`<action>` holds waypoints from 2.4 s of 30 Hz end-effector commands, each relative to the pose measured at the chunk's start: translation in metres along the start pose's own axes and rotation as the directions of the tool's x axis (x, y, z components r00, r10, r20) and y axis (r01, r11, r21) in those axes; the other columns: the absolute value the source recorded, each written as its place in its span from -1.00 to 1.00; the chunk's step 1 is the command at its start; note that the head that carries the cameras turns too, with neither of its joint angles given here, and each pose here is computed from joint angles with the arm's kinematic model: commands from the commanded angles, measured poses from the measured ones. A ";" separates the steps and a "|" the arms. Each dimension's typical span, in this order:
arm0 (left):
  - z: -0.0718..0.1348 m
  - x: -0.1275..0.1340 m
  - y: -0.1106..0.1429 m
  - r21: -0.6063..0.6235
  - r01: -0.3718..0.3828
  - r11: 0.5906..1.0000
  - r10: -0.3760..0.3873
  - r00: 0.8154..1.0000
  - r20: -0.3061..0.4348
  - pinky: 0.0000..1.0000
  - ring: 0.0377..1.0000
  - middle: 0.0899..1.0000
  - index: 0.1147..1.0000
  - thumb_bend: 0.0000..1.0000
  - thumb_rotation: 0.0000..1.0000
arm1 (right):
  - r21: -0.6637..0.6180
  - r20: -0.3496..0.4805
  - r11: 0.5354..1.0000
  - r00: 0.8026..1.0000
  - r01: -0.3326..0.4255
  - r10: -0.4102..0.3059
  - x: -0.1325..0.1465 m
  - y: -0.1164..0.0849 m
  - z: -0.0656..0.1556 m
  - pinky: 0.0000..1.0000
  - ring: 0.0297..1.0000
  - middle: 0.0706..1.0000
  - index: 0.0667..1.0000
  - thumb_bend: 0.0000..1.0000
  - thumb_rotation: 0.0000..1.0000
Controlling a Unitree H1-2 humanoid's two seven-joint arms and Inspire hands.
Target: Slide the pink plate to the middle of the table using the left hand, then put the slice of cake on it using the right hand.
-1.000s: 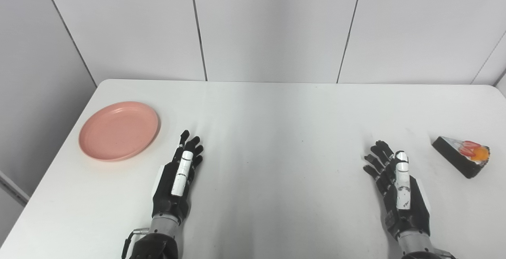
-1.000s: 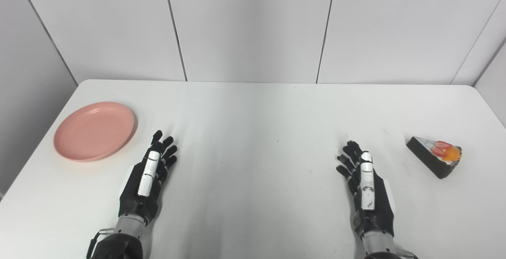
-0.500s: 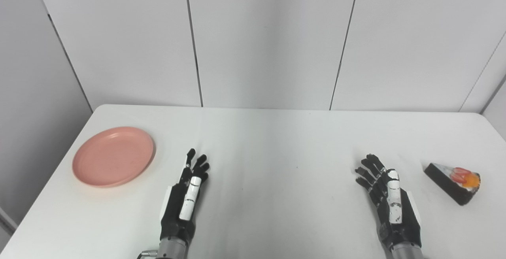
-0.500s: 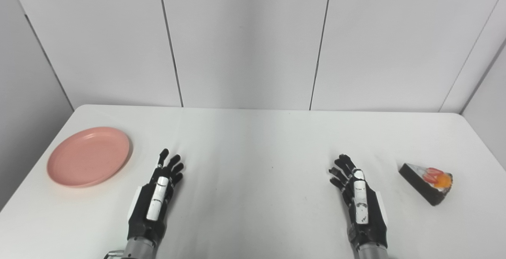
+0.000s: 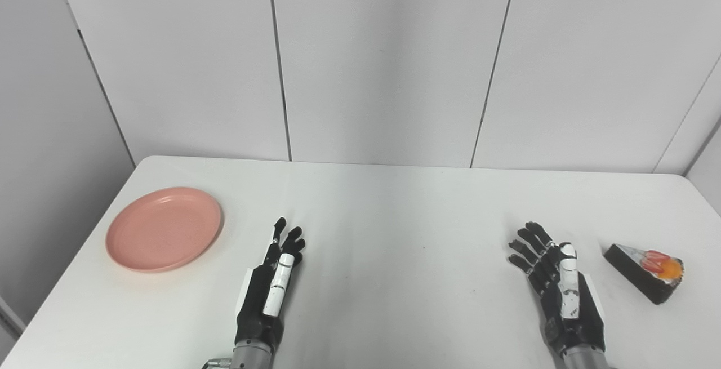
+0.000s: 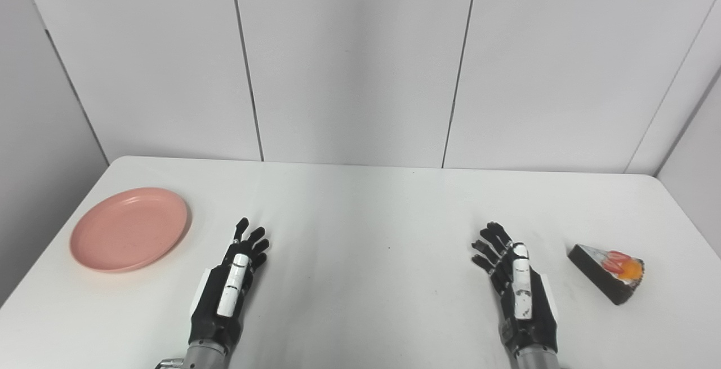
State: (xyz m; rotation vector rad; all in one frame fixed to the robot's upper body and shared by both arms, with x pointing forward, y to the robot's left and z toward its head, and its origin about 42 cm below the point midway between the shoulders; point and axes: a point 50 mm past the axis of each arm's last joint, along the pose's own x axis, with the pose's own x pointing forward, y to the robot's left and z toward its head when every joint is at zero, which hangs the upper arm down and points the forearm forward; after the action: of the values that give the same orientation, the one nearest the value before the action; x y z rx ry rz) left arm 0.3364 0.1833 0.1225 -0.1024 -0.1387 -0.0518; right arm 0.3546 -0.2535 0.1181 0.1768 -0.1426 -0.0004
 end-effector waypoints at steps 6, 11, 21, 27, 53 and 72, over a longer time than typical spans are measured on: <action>-0.021 -0.007 -0.007 0.008 -0.006 1.000 0.006 0.999 -0.039 0.86 0.82 0.85 1.00 0.21 0.72 | -0.003 -0.112 0.999 0.993 0.047 -0.047 -0.032 -0.025 -0.042 0.63 0.66 0.71 0.69 0.80 1.00; -0.023 -0.006 -0.011 0.012 -0.011 1.000 0.012 0.999 -0.041 0.85 0.81 0.85 1.00 0.20 0.73 | 0.001 -0.112 0.999 0.993 0.047 -0.046 -0.032 -0.032 -0.045 0.62 0.65 0.71 0.68 0.78 1.00; -0.023 -0.006 -0.006 -0.004 -0.013 1.000 0.013 0.999 -0.031 0.87 0.83 0.86 1.00 0.20 0.75 | 0.007 -0.114 0.999 0.992 0.048 -0.047 -0.032 -0.030 -0.050 0.59 0.62 0.68 0.63 0.78 0.97; -0.004 0.000 -0.002 -0.069 -0.030 0.997 0.031 0.999 0.017 0.83 0.84 0.86 1.00 0.38 0.67 | 0.000 -0.120 0.999 0.992 0.047 -0.047 -0.035 -0.025 -0.052 0.57 0.60 0.66 0.62 0.77 1.00; 0.194 0.139 0.081 0.160 -0.123 0.979 0.028 0.866 0.500 0.53 0.46 0.39 0.32 0.63 0.67 | 0.006 -0.127 0.999 0.991 0.046 -0.045 -0.038 -0.011 -0.051 0.49 0.55 0.61 0.55 0.79 0.99; 0.214 0.185 0.223 0.297 -0.397 0.869 0.233 0.856 0.461 0.57 0.60 0.59 0.51 0.49 0.75 | -0.004 -0.130 0.999 0.991 0.042 -0.042 -0.042 -0.018 -0.046 0.44 0.53 0.62 0.57 0.80 1.00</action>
State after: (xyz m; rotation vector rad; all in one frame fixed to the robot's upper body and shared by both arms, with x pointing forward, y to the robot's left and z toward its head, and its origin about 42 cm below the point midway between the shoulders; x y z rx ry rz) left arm 0.4971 0.4132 0.2958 0.2395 -0.4341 0.3184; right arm 0.3604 -0.2634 0.1233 0.1378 -0.1991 0.0006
